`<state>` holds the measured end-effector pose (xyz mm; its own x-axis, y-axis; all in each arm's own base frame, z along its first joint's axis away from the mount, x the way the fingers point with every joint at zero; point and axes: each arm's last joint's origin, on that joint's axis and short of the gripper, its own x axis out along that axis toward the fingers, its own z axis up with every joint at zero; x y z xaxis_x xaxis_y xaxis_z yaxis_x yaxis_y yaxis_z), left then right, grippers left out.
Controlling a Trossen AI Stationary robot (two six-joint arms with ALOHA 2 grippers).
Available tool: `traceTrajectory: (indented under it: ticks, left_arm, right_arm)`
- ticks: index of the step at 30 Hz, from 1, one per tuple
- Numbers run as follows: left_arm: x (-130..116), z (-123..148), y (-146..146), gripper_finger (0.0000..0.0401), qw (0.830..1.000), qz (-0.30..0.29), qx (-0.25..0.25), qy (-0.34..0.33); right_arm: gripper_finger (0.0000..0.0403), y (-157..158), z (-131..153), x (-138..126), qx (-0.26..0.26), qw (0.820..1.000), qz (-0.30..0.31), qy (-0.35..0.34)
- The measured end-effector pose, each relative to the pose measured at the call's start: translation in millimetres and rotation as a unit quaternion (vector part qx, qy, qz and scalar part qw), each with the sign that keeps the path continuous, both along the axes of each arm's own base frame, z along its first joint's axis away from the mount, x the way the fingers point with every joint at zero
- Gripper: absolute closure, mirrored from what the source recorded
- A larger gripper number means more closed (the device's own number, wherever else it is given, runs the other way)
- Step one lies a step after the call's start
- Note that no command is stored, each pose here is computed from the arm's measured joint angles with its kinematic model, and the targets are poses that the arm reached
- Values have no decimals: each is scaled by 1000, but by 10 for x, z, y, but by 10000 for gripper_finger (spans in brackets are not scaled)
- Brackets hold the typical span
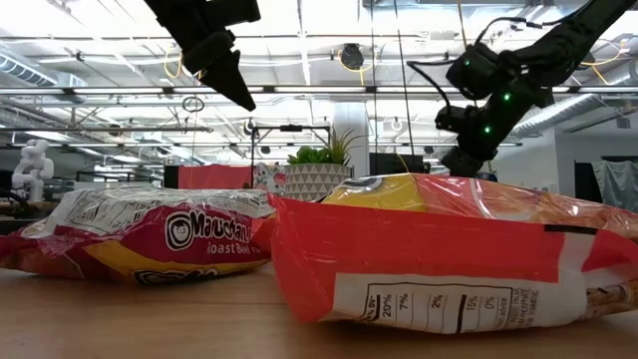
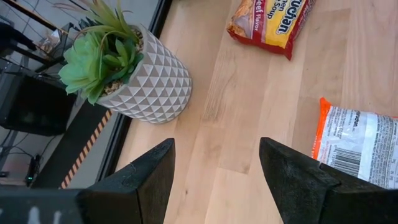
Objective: Sort Maruchan noodles
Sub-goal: Put the blue noodle pack into the green bin, then put the top red noodle pack into the transparent bin
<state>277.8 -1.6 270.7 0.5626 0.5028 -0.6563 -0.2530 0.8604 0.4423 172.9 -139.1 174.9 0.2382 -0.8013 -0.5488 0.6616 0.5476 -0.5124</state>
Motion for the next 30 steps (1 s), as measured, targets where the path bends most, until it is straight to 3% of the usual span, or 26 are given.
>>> traceTrajectory:
  ticks: [13, 17, 23, 30]
  left_arm:
    - [54, 46, -6, 162, 999, -12, 4, -31]
    - [93, 74, -22, 162, 998, -38, -10, -50]
    - [125, 106, -29, 162, 996, -55, -7, -67]
    - [130, 111, -9, 162, 996, -60, 0, -65]
  right_arm:
    - [403, 366, 395, 10, -37, 991, 64, -111]
    - [403, 513, 622, 49, 15, 976, 110, -185]
    - [403, 665, 946, 116, 123, 960, 122, -221]
    - [403, 757, 858, 139, 230, 941, 109, -222]
